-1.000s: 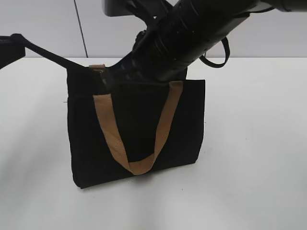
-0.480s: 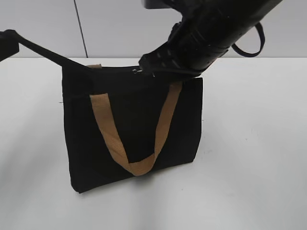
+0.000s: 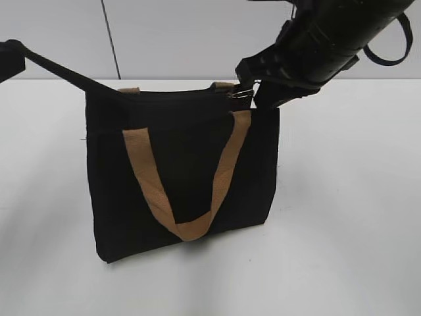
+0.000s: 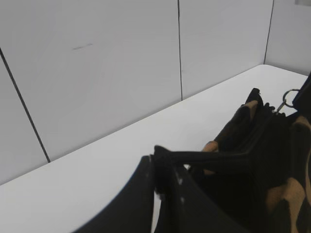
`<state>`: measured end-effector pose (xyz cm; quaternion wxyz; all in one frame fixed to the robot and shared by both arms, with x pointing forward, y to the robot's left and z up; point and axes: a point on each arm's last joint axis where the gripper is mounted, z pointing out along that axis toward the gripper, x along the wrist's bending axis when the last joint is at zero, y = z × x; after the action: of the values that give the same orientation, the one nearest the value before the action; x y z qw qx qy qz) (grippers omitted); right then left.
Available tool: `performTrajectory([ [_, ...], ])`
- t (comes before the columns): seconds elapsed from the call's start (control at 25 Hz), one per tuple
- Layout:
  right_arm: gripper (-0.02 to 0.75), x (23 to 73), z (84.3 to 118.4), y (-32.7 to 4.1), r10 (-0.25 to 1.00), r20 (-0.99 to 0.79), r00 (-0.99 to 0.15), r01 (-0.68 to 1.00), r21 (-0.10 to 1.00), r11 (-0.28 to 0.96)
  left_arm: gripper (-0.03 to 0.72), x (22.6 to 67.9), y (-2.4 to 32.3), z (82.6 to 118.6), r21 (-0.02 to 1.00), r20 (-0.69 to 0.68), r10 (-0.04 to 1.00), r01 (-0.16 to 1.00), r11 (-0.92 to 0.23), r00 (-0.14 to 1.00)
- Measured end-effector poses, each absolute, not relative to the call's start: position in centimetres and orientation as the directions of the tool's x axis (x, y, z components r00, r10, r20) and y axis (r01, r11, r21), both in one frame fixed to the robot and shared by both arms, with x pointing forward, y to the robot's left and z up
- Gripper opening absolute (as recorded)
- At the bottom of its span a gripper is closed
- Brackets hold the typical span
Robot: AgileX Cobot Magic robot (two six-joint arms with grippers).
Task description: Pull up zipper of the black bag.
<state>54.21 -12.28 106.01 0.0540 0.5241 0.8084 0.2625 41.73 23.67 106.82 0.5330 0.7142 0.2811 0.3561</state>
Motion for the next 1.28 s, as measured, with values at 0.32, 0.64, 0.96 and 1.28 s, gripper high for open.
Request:
performTrajectory([
  [0.32,-0.001,54.2,106.4,-13.2,0.889,0.181,-0.421,0.828,0.476,0.296,0.029,41.8,23.7,106.8,0.961,0.209,0.784,0.025,-0.274,0.585],
  [0.64,0.024,54.2,106.5,-13.1,0.890,0.207,-0.407,0.838,0.472,0.274,0.029,41.8,23.7,106.8,0.962,0.205,0.786,0.027,-0.272,0.584],
  [0.96,0.311,54.2,106.5,-13.4,0.892,0.221,-0.393,0.846,0.466,0.258,0.029,41.9,23.9,106.8,0.963,0.200,0.798,0.037,-0.267,0.569],
  [1.28,0.435,53.5,107.9,-13.7,0.889,0.223,-0.401,0.831,0.497,0.250,0.339,42.2,24.3,106.8,0.969,0.166,0.839,0.070,-0.235,0.519],
])
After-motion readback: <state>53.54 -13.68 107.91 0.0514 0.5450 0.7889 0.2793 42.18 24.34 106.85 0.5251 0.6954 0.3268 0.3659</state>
